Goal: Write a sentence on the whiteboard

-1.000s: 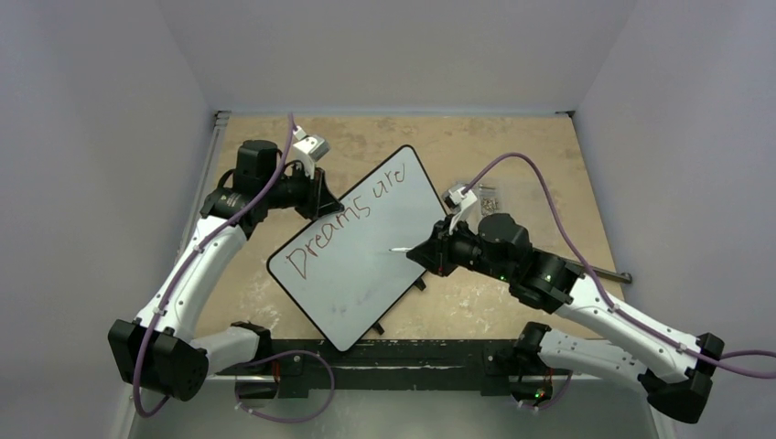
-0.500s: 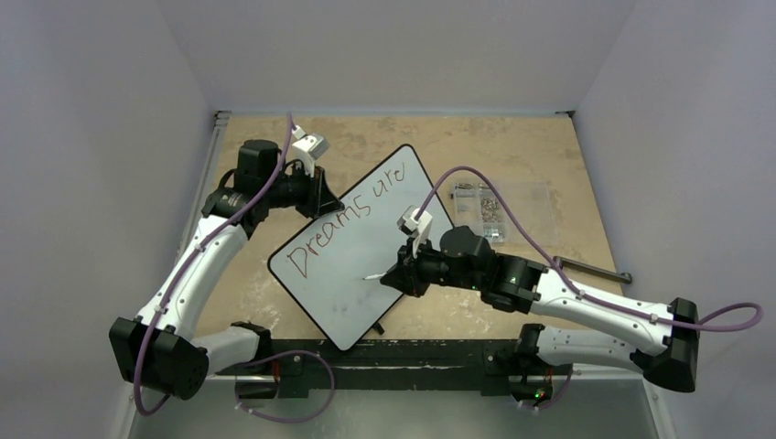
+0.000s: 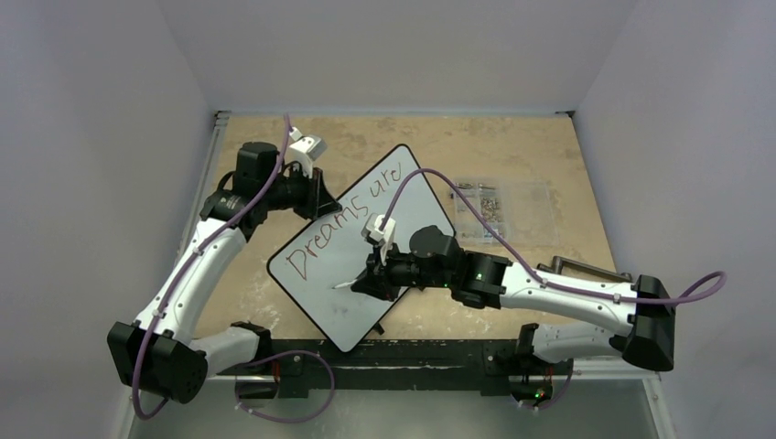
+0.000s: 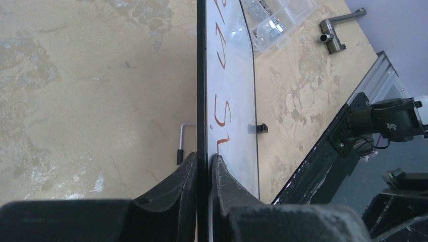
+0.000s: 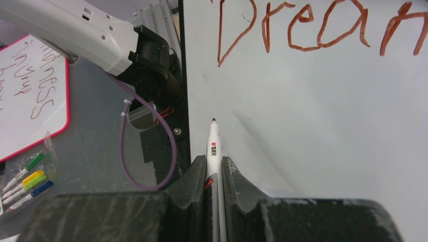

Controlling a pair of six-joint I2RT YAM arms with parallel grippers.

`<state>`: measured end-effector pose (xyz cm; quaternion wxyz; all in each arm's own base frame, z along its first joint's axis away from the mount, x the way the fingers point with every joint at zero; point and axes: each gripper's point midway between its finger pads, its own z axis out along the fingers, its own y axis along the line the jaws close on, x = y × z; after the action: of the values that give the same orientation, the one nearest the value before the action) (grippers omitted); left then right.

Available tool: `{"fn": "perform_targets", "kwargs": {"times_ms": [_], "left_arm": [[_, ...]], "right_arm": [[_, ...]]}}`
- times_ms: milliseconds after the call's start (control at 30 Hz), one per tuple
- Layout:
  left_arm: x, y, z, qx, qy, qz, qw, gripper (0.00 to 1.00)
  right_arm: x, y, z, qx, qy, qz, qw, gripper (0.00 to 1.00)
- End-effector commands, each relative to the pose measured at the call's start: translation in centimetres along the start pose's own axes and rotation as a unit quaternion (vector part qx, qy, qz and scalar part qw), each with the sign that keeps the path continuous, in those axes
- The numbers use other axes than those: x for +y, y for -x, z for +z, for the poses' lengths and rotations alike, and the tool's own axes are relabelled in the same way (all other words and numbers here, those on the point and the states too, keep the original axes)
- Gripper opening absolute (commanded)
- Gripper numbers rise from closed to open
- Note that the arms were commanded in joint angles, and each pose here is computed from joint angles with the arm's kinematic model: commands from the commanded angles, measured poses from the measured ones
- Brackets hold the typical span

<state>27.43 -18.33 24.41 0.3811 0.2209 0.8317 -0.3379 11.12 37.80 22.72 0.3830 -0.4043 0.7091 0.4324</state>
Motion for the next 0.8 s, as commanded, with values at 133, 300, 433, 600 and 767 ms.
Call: {"fn": "perform_targets", "kwargs": {"times_ms": [133,300,433,600,767], "left_arm": [[-0.2,2.1,-0.9,-0.051,0.016,0.033,0.998,0.0],[0.0,2.4,-1.1,-0.056,0.023,0.038,0.997,0.0],[-0.1,2.4,-1.1,-0.056,0.022,0.038,0.997,0.0],[-0.1,2.4,-1.2,-0.058,0.023,0.04,0.997,0.0],[-0.1,2.4,-1.4,-0.061,0.028,0.039,0.997,0.0]], "right_arm": [[0.8,3.8,0.2,-0.061,-0.005,-0.03,0.998,0.0],[0.8,3.7,0.8,-0.059,-0.006,-0.033,0.998,0.0],[1.1,3.6,1.6,-0.055,-0.002,-0.035,0.998,0.0],[1.7,3.6,2.7,-0.047,0.004,-0.045,0.998,0.0],[1.9,3.8,3.4,-0.047,0.001,-0.051,0.998,0.0]]}}
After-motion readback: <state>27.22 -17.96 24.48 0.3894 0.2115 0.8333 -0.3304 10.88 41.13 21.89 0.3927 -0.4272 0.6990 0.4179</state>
